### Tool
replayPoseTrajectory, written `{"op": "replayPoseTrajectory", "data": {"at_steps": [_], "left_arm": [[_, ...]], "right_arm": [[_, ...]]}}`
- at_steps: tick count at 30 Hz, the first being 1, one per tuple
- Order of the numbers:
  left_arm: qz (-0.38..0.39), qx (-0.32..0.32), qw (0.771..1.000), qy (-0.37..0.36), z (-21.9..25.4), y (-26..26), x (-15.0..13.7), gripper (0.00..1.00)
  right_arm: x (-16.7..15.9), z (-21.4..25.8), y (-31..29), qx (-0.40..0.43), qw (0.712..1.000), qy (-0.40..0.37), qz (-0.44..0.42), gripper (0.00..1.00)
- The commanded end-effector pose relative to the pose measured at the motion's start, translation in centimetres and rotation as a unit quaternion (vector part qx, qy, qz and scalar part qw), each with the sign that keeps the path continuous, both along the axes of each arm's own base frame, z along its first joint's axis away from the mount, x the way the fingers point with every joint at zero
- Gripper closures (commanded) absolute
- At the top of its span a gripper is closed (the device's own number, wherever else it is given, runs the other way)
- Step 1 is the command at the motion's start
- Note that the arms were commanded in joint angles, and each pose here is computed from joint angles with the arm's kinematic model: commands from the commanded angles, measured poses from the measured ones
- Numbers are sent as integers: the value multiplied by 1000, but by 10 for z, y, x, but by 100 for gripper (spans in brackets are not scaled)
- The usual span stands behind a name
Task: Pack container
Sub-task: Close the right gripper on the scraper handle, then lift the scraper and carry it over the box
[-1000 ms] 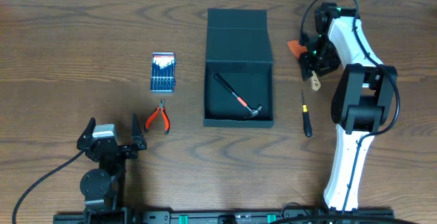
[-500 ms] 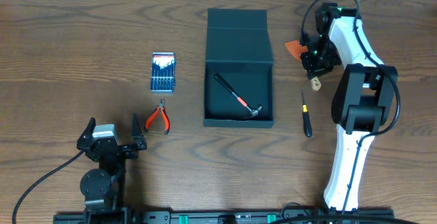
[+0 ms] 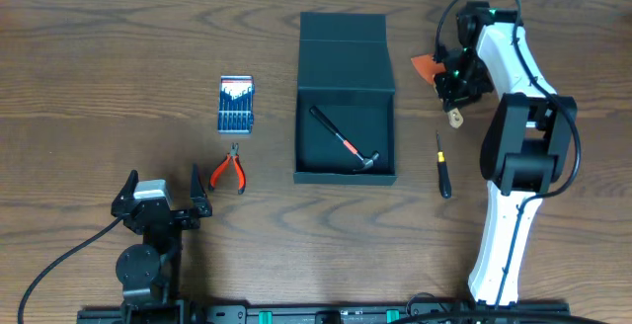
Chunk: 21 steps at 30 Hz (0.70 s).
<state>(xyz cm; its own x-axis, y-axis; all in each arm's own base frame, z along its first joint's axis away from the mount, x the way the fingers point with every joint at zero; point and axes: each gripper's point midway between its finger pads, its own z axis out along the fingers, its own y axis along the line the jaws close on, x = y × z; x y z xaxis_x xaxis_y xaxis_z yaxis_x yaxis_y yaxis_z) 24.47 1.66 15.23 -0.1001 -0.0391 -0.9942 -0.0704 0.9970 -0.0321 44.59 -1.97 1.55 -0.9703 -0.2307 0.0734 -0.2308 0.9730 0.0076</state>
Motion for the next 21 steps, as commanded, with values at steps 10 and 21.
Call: {"op": "replayPoseTrajectory", "data": {"at_steps": [10, 21], "left_arm": [[-9, 6, 1000, 23, -14, -3, -1, 1], [-9, 6, 1000, 23, -14, -3, -1, 1]], "right_arm": [[14, 198, 17, 7, 973, -233, 0, 99], [-30, 234, 108, 32, 966, -234, 104, 99]]}}
